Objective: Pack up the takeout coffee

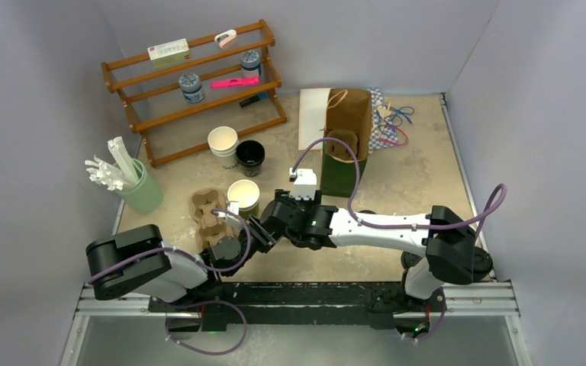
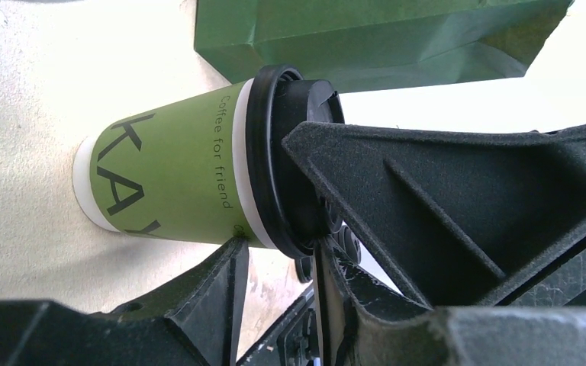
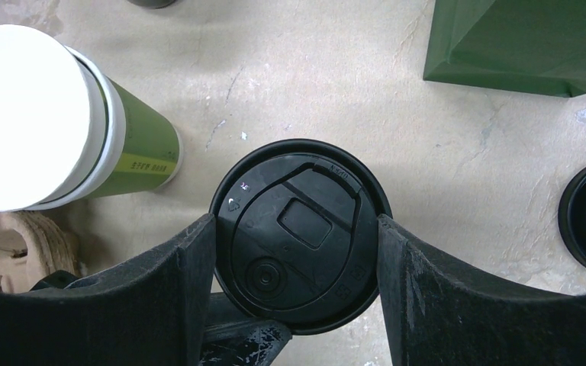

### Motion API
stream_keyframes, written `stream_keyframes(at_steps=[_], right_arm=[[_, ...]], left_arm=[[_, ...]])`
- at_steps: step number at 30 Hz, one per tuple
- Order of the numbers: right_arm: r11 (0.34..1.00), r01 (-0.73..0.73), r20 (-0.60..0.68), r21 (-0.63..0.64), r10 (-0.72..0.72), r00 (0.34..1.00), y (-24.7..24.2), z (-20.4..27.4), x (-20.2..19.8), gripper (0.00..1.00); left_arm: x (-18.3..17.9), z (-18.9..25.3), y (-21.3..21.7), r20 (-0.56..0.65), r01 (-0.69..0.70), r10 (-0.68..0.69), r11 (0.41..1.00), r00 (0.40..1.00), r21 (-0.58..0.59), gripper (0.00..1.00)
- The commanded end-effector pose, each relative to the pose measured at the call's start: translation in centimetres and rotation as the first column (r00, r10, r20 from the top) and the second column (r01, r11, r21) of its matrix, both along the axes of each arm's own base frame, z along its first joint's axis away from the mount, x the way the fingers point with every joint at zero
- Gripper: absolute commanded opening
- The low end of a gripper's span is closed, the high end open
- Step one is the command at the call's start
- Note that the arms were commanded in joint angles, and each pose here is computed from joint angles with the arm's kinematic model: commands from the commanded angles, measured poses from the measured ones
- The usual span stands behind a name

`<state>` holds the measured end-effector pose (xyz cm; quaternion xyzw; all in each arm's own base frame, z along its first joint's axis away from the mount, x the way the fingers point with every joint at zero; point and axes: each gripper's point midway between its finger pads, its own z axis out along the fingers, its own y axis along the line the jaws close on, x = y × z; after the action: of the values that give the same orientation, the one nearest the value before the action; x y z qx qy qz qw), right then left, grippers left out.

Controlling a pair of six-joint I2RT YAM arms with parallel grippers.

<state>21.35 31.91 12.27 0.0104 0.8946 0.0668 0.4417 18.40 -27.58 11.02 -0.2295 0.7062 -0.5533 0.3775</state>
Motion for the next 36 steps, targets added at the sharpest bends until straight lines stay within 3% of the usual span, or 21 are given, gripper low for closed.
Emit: stream_keyframes(at_steps=[1, 14, 21, 36], right_arm=[[0.992, -0.104, -0.197, -0.076, 0.087, 0.976, -0.2, -4.4, -4.5, 0.49], [0.988, -0.142, -0.304, -0.054, 0.119, 0.945, -0.2, -7.1, -6.3, 0.49], [0.992, -0.114, -0.341, -0.059, 0.087, 0.936, -0.3, -7.9, -6.9, 0.49], [0.985, -0.16, -0.298, 0.071, 0.174, 0.939, 1.4, -1.9, -4.6, 0.49]], left_arm=[[0.6, -0.8, 0.5, -0.02, -0.04, 0.04, 0.999, 0.999, 0.007, 0.28], [0.6, -3.1, 0.8, -0.055, -0.032, 0.042, 0.984, 0.998, 0.176, 0.23], [0.9, -3.3, 0.8, -0.041, -0.027, 0.041, 0.953, 0.998, 0.301, 0.32], [1.6, -4.3, 1.4, 0.003, -0.021, 0.023, 0.857, 1.0, 0.515, 0.38]])
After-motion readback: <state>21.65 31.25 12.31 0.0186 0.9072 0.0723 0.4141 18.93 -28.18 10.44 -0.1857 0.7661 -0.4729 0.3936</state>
